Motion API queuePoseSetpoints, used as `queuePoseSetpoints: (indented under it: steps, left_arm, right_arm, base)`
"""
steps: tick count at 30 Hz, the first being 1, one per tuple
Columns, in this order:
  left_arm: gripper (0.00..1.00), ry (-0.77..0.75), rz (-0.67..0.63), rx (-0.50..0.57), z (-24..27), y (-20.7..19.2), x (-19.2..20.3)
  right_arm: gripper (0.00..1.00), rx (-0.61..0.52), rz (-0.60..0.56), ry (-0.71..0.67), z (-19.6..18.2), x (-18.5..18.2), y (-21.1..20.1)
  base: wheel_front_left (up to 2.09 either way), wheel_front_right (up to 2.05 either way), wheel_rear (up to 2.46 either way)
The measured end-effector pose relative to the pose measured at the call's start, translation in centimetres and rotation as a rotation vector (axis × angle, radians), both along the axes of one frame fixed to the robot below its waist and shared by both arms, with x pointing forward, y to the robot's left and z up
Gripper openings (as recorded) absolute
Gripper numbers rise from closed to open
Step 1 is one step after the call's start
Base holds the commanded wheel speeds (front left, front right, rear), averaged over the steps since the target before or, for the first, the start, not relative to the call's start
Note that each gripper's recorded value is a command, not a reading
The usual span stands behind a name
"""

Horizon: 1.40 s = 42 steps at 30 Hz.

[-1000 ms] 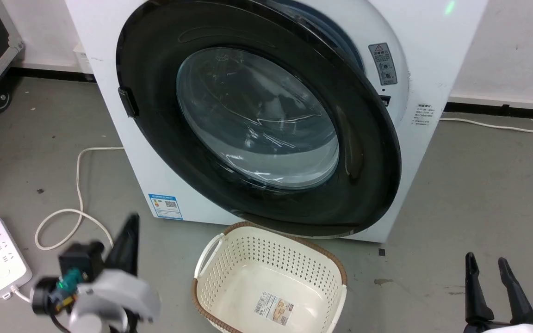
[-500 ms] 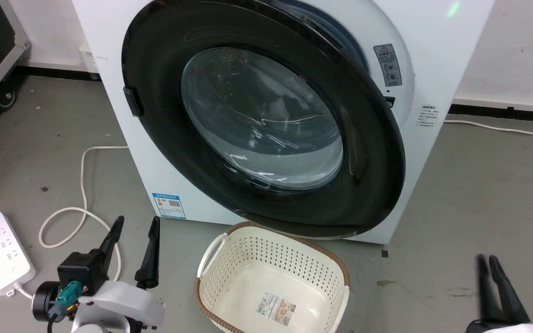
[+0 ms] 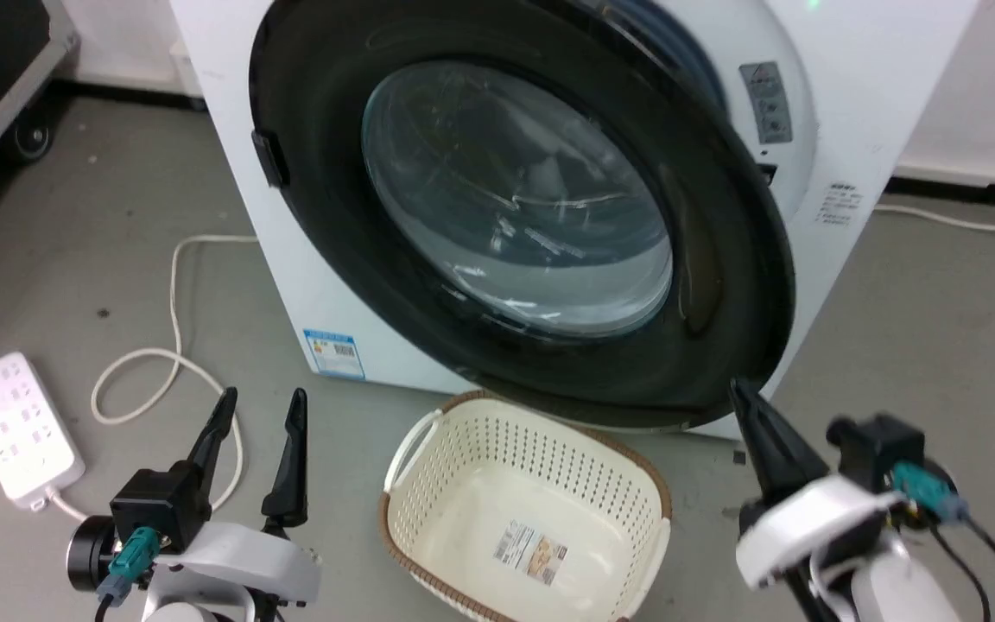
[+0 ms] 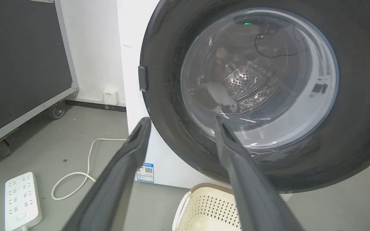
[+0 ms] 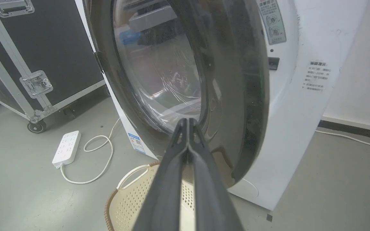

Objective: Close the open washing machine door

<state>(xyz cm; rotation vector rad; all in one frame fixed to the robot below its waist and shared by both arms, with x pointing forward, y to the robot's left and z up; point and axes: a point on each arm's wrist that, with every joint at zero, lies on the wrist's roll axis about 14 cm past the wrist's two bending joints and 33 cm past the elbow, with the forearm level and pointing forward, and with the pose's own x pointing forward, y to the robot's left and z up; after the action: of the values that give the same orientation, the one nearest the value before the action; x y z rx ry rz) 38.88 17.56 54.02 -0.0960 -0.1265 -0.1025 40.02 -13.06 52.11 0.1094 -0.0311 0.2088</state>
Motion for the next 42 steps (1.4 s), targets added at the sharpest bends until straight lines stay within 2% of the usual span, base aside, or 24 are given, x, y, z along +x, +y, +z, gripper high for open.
queuePoseSetpoints:
  steps: [2, 14, 20, 32, 37, 39, 42]
  left_arm:
    - [1.00, 0.005, 0.008, -0.004, -0.3, 0.2, 0.3]
    - [1.00, 0.030, 0.024, -0.017, -1.6, 0.3, 1.5]
    - [1.00, 0.028, 0.025, -0.016, -2.0, 0.5, 3.0]
    - [1.00, 0.060, 0.051, 0.010, -4.1, 1.5, 5.2]
    - [1.00, 0.065, 0.051, 0.011, -4.4, 1.6, 5.4]
    - [1.00, 0.049, 0.053, 0.015, -3.8, 1.7, 5.3]
    - [1.00, 0.020, 0.052, 0.016, -2.6, 1.7, 4.9]
  right_arm:
    - [0.00, -0.017, 0.010, 0.024, -0.7, 1.9, 0.4]
    - [0.00, -0.042, -0.054, 0.062, -2.6, 7.6, -1.3]
    - [0.00, -0.057, -0.126, 0.025, -1.5, 12.1, -3.2]
    - [0.00, -0.047, -0.198, -0.008, -1.2, 18.8, -4.3]
    - [0.00, -0.024, -0.196, 0.007, -1.6, 19.5, -3.7]
    - [0.00, -0.005, -0.202, -0.016, -0.3, 19.1, -3.9]
    - [0.00, 0.033, -0.207, -0.120, 3.5, 18.0, -4.4]
  base:
    - [0.00, 0.00, 0.00]
    - [0.00, 0.00, 0.00]
    - [0.00, 0.00, 0.00]
    - [0.00, 0.00, 0.00]
    - [0.00, 0.00, 0.00]
    - [0.00, 0.00, 0.00]
    - [0.00, 0.00, 0.00]
